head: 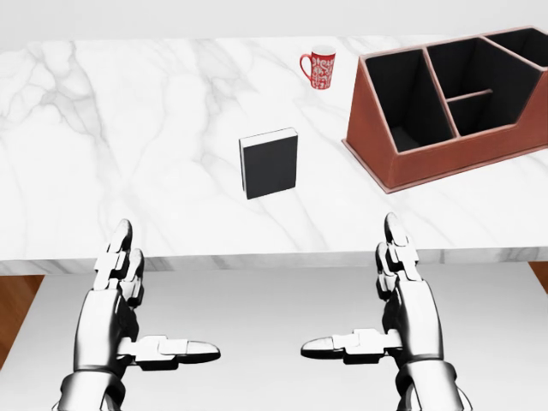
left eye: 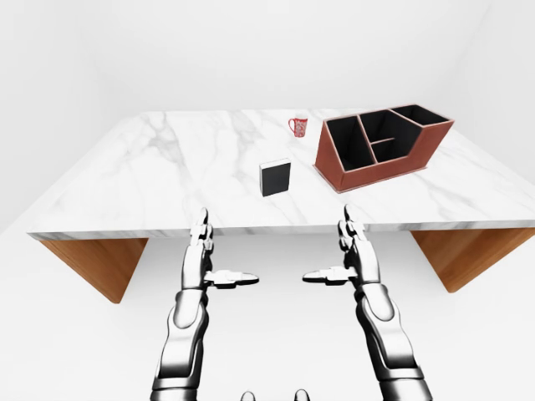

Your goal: Pick up the book and place it in the left compartment of the caddy.

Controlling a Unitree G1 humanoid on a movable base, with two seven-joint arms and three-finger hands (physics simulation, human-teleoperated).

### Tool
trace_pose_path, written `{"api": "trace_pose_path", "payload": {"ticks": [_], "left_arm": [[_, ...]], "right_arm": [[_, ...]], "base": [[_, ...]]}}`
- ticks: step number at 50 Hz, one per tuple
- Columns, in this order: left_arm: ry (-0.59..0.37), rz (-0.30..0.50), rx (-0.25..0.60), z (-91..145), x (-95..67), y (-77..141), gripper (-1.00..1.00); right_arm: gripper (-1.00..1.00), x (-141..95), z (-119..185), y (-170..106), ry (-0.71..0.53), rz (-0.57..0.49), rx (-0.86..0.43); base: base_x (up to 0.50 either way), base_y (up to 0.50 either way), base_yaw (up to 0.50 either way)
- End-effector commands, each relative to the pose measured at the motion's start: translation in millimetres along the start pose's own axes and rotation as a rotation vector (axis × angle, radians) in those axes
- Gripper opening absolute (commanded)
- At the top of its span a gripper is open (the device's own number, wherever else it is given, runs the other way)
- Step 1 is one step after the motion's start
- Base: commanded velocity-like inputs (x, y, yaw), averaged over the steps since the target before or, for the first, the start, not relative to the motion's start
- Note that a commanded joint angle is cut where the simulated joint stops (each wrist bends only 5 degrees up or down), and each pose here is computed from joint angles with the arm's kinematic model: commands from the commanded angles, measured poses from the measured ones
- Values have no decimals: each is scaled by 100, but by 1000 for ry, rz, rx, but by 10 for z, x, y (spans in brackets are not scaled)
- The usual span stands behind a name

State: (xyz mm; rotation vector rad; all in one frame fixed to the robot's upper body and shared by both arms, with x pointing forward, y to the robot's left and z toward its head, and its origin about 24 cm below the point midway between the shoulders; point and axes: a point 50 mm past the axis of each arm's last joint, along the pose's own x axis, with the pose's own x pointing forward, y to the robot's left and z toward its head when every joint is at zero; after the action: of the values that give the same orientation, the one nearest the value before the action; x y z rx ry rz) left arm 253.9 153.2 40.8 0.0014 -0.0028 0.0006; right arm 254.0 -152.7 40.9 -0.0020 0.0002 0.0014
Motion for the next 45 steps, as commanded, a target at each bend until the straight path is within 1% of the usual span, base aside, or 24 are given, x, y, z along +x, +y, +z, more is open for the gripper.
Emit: {"api": "trace_pose_path", "payload": {"ticks": [1,3,5,8,14,17,24,25,26,30,33,36,37,39,40,42,43,45], "left_arm": [[-9,4,3,-16,6,79,100],[-9,4,3,-16,6,79,100],[-13,28,8,3,13,94,100],[-10,21,-2,-44,37,110,100],[-15,28,21,-66,38,100,100],[-34,30,18,-16,22,98,100],[-38,29,18,-7,16,98,100],[-30,24,21,-34,10,93,100],[-47,25,23,5,-4,89,100],[-33,21,14,-27,1,97,100],[-38,19,13,-17,-9,96,100],[-36,12,20,-22,-30,97,100],[-35,21,18,-25,-36,105,100],[-36,16,18,-22,-28,101,100],[-38,13,17,-19,-28,98,100],[-38,13,17,-19,-28,97,100],[-36,14,22,-23,-24,94,100],[-41,8,28,-12,-40,85,100]], "right_arm": [[100,10,-2,-68,1,-1,-8],[100,10,-2,-68,1,-2,-8],[100,4,-2,-73,-2,-3,-4],[100,7,0,-76,-2,-4,-1],[100,-2,11,-70,-6,-2,-2],[100,-8,33,-85,-15,-8,2],[100,-14,54,-99,-25,-16,4],[100,-48,146,-149,-74,-33,16],[100,-62,175,-155,-82,-38,15],[100,-93,273,-195,-131,-50,14],[100,-150,412,-271,-169,-64,18],[100,-190,490,-318,-191,-74,-32],[100,-204,502,-335,-193,-87,-48],[100,-229,566,-365,-192,-87,-31],[100,-276,679,-387,-244,-82,25],[100,-279,687,-389,-248,-82,28],[100,-349,800,-466,-294,-88,0],[100,-377,829,-505,-308,-97,-1]], "base": [[0,0,0],[0,0,0],[0,0,0],[0,0,0],[0,0,0],[0,0,0],[0,0,0],[0,0,0],[0,0,0],[0,0,0],[0,0,0],[0,0,0],[0,0,0],[0,0,0],[0,0,0],[0,0,0],[0,0,0],[0,0,0]]}}
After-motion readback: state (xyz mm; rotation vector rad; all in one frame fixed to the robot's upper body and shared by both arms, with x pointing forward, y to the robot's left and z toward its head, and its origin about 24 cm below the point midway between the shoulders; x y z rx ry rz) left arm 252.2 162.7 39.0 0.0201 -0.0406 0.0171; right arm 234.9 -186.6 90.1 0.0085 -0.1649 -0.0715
